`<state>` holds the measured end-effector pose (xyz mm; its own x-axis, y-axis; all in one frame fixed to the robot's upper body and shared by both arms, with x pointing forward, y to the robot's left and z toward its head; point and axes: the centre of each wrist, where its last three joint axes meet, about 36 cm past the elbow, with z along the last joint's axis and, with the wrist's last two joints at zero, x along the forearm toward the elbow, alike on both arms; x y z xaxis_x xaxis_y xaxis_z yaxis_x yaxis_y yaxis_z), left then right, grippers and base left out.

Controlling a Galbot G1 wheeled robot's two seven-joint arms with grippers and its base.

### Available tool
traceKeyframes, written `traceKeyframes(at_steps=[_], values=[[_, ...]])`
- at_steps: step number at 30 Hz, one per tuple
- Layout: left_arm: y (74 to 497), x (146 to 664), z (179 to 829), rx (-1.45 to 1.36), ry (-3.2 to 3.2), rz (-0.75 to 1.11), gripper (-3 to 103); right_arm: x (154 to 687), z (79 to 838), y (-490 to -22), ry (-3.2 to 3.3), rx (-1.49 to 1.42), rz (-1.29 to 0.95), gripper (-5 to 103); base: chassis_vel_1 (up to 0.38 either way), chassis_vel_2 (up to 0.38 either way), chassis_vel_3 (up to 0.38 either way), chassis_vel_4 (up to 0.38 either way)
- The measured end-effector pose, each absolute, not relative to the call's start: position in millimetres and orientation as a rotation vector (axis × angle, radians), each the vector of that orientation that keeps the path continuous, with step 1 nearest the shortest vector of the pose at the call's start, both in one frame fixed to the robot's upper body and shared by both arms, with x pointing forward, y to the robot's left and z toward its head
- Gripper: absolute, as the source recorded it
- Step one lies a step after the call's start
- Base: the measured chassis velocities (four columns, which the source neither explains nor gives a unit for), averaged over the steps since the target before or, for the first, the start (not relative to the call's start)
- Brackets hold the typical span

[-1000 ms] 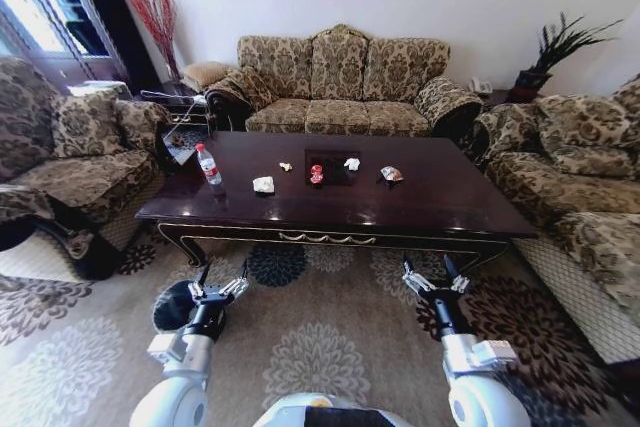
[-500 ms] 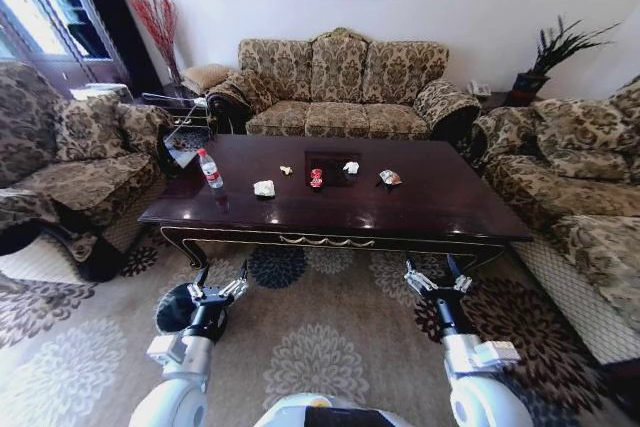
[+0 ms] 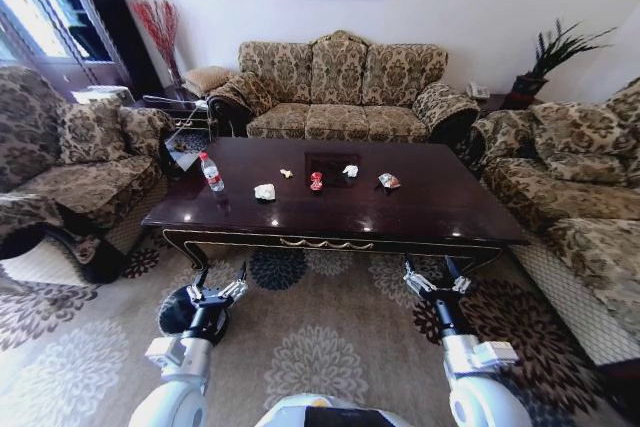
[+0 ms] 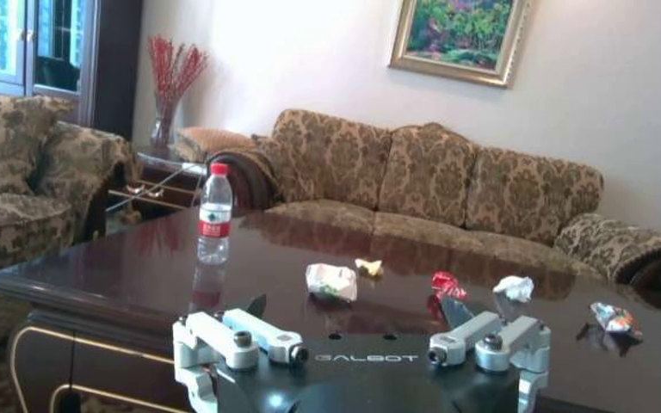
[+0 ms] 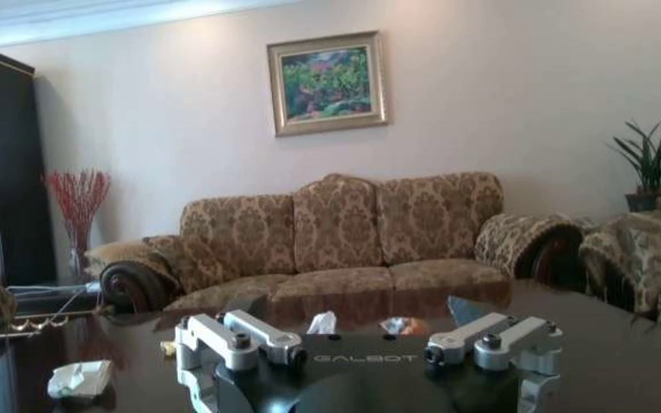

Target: Move to the front of the table and place the trash on the table into the trash bin.

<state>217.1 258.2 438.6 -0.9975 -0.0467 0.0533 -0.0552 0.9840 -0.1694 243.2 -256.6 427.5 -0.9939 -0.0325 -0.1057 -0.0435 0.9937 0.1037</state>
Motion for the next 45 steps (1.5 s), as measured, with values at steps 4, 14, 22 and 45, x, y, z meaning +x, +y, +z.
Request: traceKeyframes(at_steps=[4,14,22,45], values=[[258.2,217.1,438.2,0.080,-3.079,0.265,100,243.1,426.0,-257.3,3.036,-0.060,0.159,100,0.000,0.000,0.000,0.000],[259.9,217.8,435.8,0.087,-3.074,0.256,100,243.0,424.9,-257.5,3.039,-0.069,0.154,100,0.000,0.000,0.000,0.000],[260.3,218.4,435.8,0.084,-3.076,0.251,100,242.4,424.5,-256.9,3.040,-0.068,0.155,100,0.000,0.000,0.000,0.000],[259.0,217.2,434.7,0.153,-3.127,0.158,100,236.6,424.0,-255.5,3.048,-0.086,0.148,100,0.000,0.000,0.000,0.000]])
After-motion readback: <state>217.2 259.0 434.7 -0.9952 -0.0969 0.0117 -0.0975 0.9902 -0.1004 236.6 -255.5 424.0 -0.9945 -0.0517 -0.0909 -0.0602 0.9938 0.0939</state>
